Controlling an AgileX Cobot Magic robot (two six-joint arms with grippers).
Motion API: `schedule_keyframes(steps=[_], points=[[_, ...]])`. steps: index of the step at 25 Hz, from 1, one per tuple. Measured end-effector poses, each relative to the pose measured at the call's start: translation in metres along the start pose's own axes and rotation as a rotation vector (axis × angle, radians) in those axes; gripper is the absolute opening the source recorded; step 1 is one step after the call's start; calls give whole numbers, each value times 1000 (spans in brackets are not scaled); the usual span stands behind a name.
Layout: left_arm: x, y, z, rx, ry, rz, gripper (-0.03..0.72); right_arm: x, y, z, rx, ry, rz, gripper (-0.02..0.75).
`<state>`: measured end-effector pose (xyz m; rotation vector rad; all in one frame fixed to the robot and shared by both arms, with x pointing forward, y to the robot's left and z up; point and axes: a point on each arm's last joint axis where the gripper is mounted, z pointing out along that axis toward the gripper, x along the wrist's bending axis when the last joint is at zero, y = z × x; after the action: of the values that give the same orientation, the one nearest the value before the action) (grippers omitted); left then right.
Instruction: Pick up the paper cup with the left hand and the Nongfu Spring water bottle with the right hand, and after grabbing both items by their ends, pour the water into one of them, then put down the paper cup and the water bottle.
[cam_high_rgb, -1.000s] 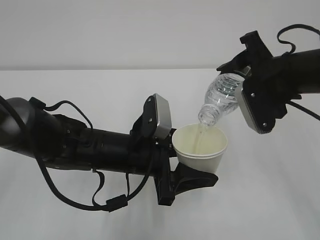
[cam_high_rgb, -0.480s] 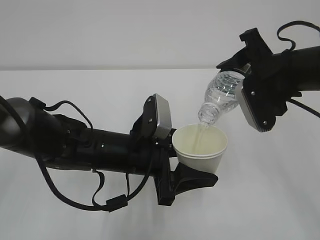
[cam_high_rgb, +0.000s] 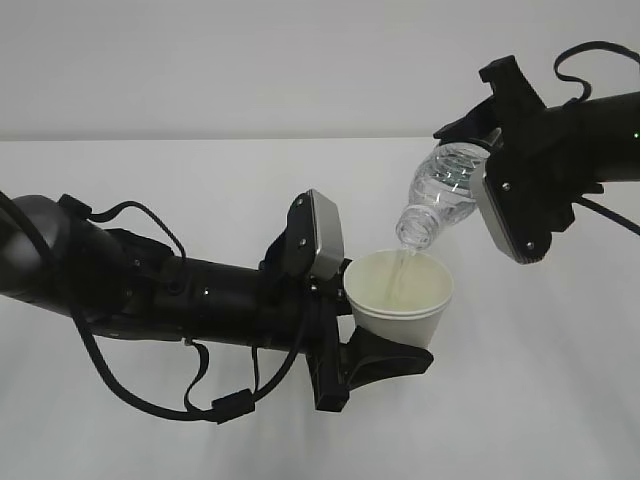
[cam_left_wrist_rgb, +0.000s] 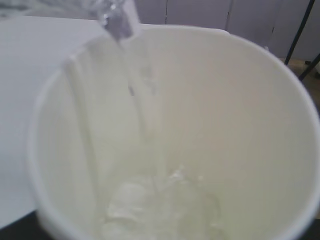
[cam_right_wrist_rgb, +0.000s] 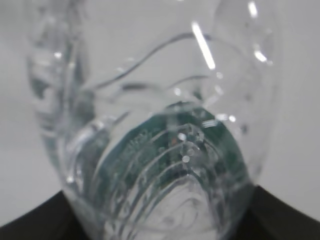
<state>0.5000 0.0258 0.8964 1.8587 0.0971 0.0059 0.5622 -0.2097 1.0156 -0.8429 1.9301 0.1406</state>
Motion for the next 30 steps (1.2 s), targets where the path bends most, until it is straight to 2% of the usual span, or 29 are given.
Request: schedule_keyframes(steps=[30], points=[[2, 1, 0, -6, 22, 47, 456, 0, 0, 0, 0, -1, -1, 446]])
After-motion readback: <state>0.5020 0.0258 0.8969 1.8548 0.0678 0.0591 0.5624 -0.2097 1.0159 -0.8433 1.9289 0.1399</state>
